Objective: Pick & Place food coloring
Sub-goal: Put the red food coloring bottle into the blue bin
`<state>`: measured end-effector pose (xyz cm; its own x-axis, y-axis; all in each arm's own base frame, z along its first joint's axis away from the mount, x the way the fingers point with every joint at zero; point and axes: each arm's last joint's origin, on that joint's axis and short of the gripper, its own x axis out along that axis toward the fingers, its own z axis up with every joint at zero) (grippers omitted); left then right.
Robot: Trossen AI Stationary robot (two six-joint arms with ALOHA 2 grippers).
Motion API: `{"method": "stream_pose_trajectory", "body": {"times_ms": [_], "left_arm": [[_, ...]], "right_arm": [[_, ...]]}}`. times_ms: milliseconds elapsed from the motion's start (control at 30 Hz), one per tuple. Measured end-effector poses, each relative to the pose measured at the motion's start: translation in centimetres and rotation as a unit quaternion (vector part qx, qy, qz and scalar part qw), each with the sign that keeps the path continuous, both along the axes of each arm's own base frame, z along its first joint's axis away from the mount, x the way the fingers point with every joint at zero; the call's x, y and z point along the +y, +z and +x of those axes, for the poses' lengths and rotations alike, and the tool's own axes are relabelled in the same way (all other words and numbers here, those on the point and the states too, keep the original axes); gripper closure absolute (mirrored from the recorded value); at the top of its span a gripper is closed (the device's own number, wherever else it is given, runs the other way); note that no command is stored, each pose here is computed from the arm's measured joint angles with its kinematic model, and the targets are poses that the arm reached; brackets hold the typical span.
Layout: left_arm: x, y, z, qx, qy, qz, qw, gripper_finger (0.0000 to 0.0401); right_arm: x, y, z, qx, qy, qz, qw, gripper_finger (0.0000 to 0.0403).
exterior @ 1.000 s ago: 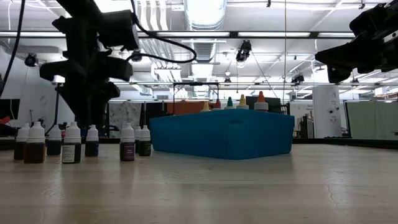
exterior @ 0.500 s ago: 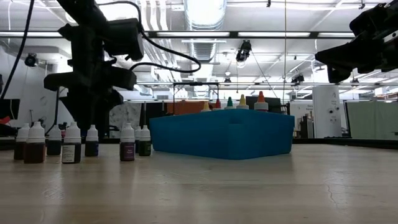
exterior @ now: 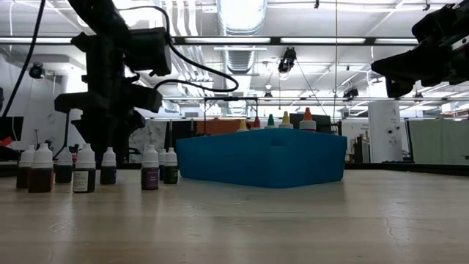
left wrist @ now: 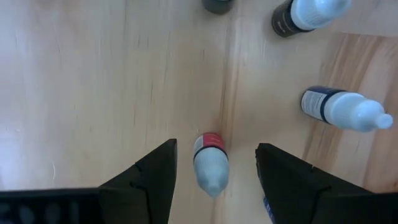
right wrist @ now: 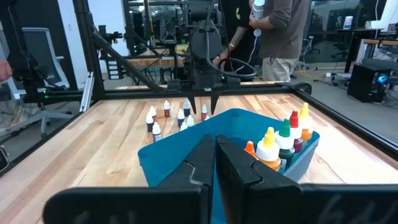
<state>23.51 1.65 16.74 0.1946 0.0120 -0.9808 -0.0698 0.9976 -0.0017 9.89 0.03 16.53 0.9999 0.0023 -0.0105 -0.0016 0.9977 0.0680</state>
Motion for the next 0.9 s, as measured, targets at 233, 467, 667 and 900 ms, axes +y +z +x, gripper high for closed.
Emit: {"method": "stream_pose_trajectory", "body": {"times_ms": [233,467,667,900], "left_arm": [[-0.01,-0.15,-0.20,0.008,-0.001,-0.001,1.000,0.0220],[-0.01,-0.15,-0.22,0.009,0.000,-0.001,1.000,0.0270],[-0.01,-0.15,-0.22,0.009,0.000,-0.001,1.000,0.0294],[-0.01,-0.14,-0.16,0.005,0.000,-0.001,1.000,0.0295]], "right_arm": [[0.00,0.00,0.00,0.000,0.000,0.001,1.000,0.0394],[0.00,0.00,0.00,0.000,0.000,0.000,1.000,0.0394],[0.00,0.00,0.00,0.000,0.000,0.001,1.000,0.0394],[0.00,0.00,0.00,0.000,0.000,0.001,1.000,0.0394]]}}
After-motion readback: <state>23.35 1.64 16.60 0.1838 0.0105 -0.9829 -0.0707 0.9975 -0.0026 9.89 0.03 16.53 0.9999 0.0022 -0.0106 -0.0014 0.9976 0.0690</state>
